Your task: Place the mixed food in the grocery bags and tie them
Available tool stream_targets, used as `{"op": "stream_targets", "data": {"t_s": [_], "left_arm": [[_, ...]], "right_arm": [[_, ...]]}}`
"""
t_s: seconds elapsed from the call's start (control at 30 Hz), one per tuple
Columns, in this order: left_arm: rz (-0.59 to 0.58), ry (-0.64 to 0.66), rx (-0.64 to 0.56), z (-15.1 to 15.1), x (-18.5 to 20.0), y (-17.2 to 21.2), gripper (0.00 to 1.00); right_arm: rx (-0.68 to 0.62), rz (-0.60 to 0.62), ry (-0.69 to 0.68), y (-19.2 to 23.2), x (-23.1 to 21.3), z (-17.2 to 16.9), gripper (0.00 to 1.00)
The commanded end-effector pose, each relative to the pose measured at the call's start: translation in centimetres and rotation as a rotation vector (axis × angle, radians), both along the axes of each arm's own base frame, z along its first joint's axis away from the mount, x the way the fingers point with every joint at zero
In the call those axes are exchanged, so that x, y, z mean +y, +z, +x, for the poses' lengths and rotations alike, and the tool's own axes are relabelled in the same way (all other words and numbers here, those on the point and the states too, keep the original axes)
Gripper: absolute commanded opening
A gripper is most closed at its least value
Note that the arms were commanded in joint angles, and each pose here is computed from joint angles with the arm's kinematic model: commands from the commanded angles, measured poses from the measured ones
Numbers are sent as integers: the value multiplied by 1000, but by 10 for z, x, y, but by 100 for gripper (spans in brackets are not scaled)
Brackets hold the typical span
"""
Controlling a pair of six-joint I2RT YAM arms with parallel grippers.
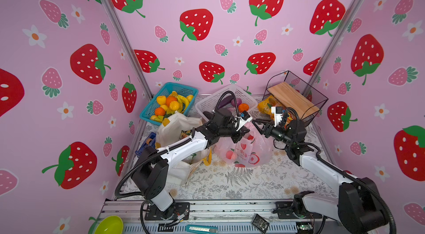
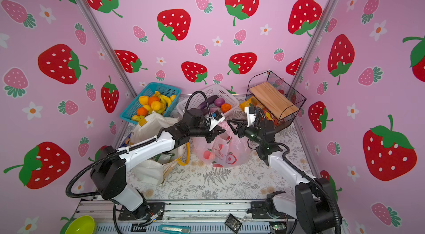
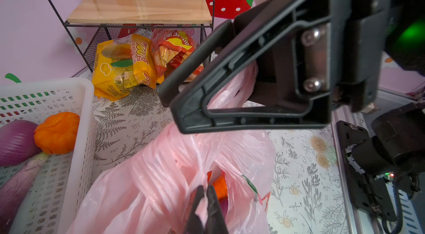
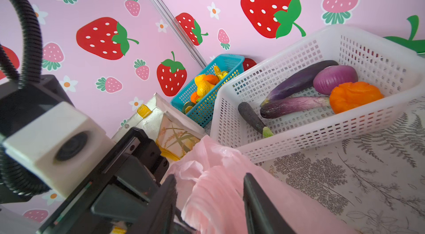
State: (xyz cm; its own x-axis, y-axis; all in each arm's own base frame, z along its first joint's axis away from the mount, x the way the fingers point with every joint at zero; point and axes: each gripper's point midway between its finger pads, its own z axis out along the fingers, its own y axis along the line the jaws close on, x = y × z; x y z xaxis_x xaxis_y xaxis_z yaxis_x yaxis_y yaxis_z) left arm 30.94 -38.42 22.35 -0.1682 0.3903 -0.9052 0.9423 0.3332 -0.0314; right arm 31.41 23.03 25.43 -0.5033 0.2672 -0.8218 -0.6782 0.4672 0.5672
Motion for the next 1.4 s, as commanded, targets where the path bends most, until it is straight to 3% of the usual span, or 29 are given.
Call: {"op": "stream_targets", "data": {"t_s": [0.0, 0.17, 0.43, 0.53, 0.7, 0.97, 1.13, 1.37], "left_arm": [[23, -33, -35, 0, -7, 5, 0], [36, -32, -39, -1, -8, 2, 0], [84, -27, -40, 0, -4, -11, 0], [106, -49, -36, -5, -2, -16, 18], [107, -133, -17, -26, 2, -6, 39], [41, -176, -102, -52, 22, 46, 54], [26, -81, -193, -30, 37, 65, 66], [171, -77, -180, 0, 35, 46, 68]], "right_arm": [[-16, -9, 4, -1, 4, 2, 51], [3, -49, 5, -17, 7, 5, 50], [-53, -61, 38, -12, 11, -1, 10], [-99, -71, 47, -4, 11, -3, 0], [-188, -97, 79, 7, 13, -8, 0], [-301, -121, 150, 20, 17, -22, 0], [-343, -111, 179, 27, 18, -31, 0], [-361, -90, 195, 33, 18, -38, 0]]}}
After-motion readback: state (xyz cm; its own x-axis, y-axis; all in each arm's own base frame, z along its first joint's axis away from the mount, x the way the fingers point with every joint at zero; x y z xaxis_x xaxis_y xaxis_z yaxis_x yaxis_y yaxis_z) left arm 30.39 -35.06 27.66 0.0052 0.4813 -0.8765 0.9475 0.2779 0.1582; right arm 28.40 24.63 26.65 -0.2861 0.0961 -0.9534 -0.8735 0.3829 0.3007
